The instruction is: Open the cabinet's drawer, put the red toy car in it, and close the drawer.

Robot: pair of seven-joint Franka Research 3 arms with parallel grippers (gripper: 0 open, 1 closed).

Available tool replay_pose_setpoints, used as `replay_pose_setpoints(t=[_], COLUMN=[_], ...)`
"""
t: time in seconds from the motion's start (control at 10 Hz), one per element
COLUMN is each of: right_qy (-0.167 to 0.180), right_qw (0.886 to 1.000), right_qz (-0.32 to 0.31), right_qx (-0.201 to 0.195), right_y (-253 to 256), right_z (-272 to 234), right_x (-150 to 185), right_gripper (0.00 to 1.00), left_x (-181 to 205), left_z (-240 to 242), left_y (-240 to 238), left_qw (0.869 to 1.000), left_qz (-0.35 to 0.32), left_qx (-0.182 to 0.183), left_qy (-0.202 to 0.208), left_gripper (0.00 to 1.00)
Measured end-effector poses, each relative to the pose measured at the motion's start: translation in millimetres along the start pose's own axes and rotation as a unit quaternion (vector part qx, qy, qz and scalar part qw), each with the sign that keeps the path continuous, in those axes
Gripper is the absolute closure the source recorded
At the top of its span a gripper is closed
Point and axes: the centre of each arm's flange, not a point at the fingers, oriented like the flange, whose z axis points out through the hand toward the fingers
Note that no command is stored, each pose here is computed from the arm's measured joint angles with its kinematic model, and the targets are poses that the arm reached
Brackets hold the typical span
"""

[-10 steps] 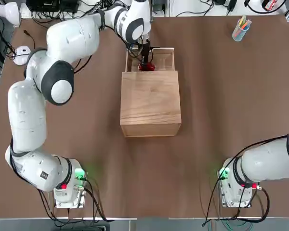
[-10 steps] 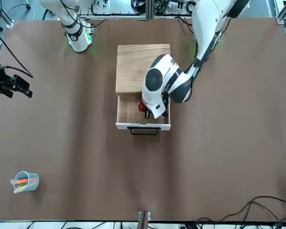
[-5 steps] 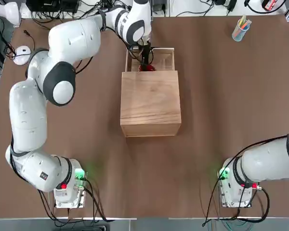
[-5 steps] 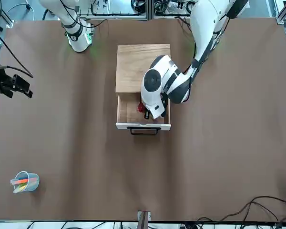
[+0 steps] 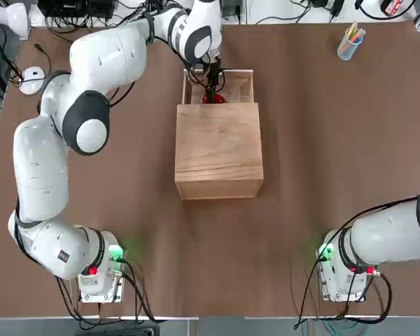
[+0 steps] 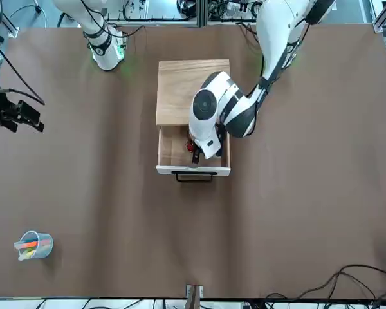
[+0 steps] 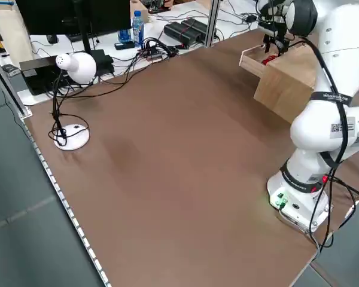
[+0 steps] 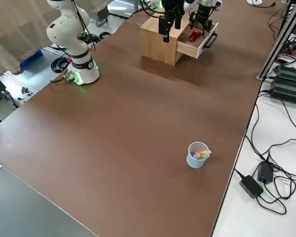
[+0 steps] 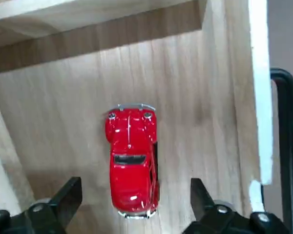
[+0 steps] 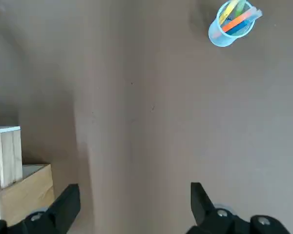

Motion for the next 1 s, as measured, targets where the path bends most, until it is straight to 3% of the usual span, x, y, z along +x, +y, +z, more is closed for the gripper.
replay_pose_setpoints(t=[0.5,1.0], right_qy=[-0.007,-0.049], right_qw=[1.0,0.997], right_qz=[-0.009,-0.055], right_qx=[0.0,-0.008], right_y=[-11,-69], right_z=[8,69], right_x=[2,27], right_gripper=[0.0,0.0], left_x=[10,96], left_z=[-67,-116], left_y=[-11,8], left_qw=[0.999,0.995], left_qz=[0.015,0.061], left_qx=[-0.026,-0.045], left_qy=[0.025,0.063], left_gripper=[0.02,0.04])
